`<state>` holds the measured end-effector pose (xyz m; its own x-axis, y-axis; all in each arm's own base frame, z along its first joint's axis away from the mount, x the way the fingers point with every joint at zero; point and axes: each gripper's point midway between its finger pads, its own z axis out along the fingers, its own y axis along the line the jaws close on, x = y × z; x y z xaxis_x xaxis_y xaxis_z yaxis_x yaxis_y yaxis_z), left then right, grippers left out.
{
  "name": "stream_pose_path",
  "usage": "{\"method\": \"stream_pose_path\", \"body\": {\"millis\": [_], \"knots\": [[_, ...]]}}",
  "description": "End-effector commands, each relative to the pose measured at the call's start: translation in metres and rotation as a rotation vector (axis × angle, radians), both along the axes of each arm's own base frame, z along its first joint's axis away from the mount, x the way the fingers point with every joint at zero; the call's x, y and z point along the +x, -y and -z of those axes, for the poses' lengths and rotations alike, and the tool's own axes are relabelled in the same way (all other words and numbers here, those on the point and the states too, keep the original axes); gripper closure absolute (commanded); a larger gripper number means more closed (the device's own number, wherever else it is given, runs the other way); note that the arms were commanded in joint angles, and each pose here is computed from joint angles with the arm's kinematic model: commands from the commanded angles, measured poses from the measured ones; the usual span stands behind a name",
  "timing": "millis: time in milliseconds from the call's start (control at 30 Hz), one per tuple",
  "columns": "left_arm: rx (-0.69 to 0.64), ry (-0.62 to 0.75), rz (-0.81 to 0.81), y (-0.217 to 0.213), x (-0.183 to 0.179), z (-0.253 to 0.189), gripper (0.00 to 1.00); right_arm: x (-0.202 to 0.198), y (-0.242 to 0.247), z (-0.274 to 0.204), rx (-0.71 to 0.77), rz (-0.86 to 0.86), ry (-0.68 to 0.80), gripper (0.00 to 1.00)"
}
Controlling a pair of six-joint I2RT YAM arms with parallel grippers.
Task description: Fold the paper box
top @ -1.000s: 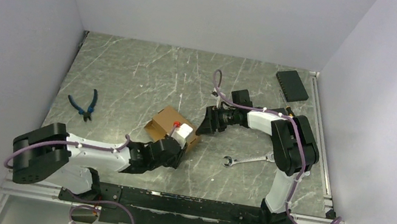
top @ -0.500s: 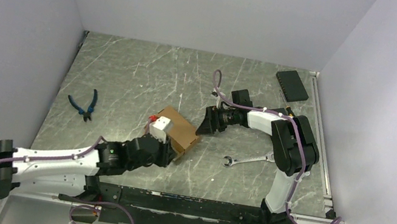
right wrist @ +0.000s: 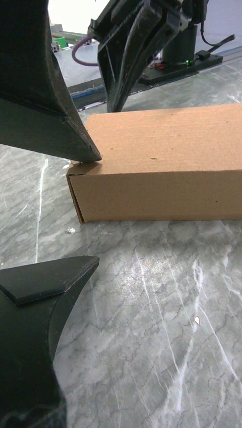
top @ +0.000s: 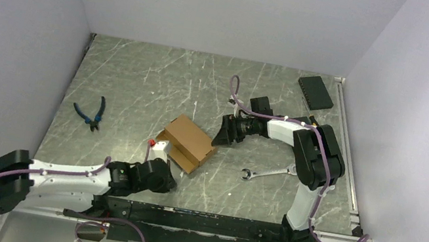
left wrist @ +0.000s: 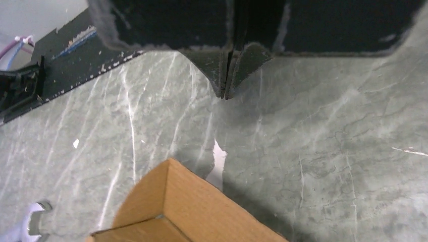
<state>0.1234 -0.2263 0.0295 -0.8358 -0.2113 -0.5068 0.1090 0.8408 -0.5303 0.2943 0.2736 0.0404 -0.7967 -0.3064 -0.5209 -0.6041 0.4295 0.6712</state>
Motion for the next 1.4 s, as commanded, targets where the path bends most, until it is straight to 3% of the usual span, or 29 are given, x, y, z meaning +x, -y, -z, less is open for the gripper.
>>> {"method": "stream_pose_path", "body": {"millis": [0, 333, 633, 867, 1033, 1200, 1367], "knots": [[-0.102, -0.013, -0.091, 0.023, 0.017, -0.007, 1.00, 0.006, 0.002, 0.000, -0.034, 0.002, 0.056, 0.30], [-0.064, -0.024, -0.263, 0.029, 0.062, -0.004, 0.99, 0.005, 0.001, 0.000, -0.026, -0.004, 0.053, 0.30], [-0.158, 0.096, -0.193, 0.047, 0.091, -0.041, 0.95, 0.005, 0.002, 0.002, -0.033, -0.001, 0.051, 0.30], [-0.183, 0.112, -0.039, 0.062, 0.084, -0.047, 0.77, 0.007, 0.003, 0.005, -0.047, 0.007, 0.048, 0.30], [-0.063, 0.117, 0.094, 0.052, 0.077, -0.048, 0.67, 0.007, 0.004, 0.007, -0.055, 0.011, 0.046, 0.30], [0.088, 0.073, 0.061, 0.012, 0.062, -0.044, 0.55, 0.007, 0.004, 0.008, -0.055, 0.010, 0.041, 0.30], [0.032, 0.105, -0.009, -0.013, 0.050, -0.055, 0.49, 0.006, 0.004, 0.010, -0.056, 0.008, 0.034, 0.30]]}}
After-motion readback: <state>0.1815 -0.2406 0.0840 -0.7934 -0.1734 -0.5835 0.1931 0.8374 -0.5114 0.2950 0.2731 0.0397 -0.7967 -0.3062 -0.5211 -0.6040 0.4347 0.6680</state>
